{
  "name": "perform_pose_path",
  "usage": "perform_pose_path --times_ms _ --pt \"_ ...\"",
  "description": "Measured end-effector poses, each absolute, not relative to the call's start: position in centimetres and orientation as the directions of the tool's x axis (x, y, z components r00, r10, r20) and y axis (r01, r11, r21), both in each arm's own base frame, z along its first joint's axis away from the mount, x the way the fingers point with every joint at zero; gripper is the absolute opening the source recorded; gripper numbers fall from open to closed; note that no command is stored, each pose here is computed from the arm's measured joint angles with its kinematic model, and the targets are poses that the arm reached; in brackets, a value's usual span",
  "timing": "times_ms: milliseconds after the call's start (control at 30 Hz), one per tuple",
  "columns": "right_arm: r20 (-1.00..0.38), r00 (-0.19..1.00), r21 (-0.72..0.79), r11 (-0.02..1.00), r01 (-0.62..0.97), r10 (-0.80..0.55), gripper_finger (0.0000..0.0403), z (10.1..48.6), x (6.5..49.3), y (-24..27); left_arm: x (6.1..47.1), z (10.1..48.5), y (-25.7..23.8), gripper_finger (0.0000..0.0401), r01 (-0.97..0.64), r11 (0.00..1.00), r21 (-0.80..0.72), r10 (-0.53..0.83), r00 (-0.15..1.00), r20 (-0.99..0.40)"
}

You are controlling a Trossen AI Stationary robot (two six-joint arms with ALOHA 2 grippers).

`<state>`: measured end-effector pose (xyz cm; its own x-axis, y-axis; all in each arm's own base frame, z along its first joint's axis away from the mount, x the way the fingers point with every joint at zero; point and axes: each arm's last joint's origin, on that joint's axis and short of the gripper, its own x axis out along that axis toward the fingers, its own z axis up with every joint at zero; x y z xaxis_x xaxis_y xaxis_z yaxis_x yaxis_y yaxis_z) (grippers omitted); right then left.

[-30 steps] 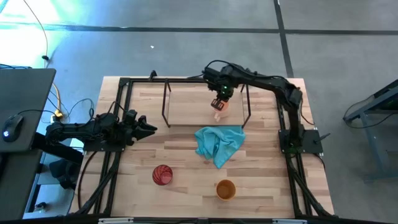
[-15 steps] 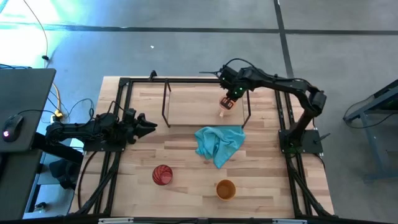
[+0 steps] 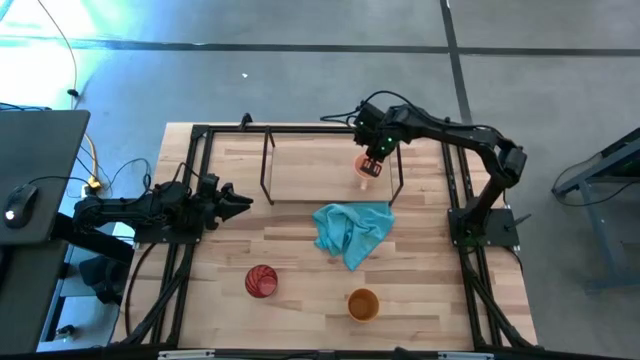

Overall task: Stack small to large cups/mugs on shelf
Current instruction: Put the light orange mug on the shelf

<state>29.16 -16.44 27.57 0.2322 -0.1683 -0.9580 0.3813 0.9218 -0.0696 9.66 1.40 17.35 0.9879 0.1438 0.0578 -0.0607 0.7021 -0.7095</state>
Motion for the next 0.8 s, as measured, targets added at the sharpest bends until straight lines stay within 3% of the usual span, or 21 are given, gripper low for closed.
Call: perform_pose_path --times_ms 800 --pt "-0.970 0.223 -0.018 0.950 0.313 -0.092 0.0000 25.9 29.3 -17.9 9.7 17.3 1.4 0.0154 -0.069 0.699 -0.712 0.155 0.986 0.057"
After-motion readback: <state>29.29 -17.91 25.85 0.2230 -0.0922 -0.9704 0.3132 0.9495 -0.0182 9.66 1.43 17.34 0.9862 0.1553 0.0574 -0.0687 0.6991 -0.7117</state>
